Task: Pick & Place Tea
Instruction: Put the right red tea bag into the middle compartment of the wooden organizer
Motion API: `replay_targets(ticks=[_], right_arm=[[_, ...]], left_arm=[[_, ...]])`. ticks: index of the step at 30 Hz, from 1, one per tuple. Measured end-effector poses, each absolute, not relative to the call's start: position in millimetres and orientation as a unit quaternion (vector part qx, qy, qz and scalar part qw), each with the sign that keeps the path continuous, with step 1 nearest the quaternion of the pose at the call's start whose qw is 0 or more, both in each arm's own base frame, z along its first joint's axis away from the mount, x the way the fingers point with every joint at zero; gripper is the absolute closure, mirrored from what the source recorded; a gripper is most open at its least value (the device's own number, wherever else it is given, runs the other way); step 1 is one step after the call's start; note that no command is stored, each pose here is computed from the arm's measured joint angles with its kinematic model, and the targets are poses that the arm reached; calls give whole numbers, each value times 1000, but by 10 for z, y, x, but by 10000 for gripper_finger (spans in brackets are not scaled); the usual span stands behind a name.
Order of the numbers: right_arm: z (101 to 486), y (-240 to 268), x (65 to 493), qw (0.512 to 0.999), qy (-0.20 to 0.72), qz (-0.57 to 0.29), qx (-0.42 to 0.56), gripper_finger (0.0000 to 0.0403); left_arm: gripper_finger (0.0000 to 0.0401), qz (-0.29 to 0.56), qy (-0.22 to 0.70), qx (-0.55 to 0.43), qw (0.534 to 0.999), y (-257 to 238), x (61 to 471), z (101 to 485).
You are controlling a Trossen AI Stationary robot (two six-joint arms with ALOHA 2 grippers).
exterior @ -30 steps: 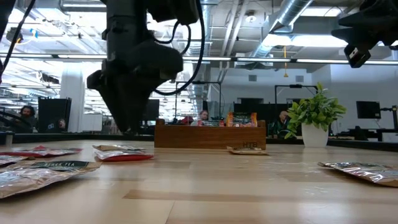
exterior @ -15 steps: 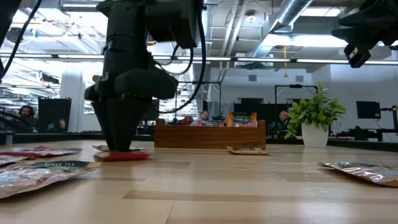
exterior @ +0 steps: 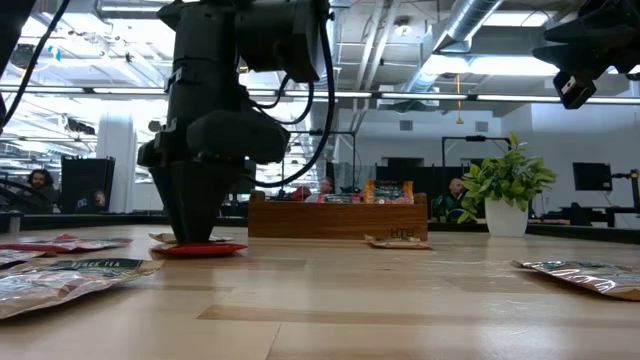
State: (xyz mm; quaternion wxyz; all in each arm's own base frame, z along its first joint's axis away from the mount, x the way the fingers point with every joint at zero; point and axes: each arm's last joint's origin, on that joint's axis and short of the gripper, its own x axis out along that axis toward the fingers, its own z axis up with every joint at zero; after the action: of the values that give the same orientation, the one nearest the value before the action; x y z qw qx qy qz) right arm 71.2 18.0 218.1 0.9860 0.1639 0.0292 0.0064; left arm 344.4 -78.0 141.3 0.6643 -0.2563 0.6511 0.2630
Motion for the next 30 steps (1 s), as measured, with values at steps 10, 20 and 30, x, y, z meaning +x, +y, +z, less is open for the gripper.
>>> replay_targets(ticks=[10,20,30], right_arm=[[2181,180,712,986,29,6,164,305],[2181,180,712,986,29,6,164,305],[2180,180,712,986,29,6,163,305]], left_arm=[[380,267,651,-258,662,-779,3439,1411],[400,285,662,-250,647,-773,3409,1491],[401,286,630,-162,703,-791,3607,2270]])
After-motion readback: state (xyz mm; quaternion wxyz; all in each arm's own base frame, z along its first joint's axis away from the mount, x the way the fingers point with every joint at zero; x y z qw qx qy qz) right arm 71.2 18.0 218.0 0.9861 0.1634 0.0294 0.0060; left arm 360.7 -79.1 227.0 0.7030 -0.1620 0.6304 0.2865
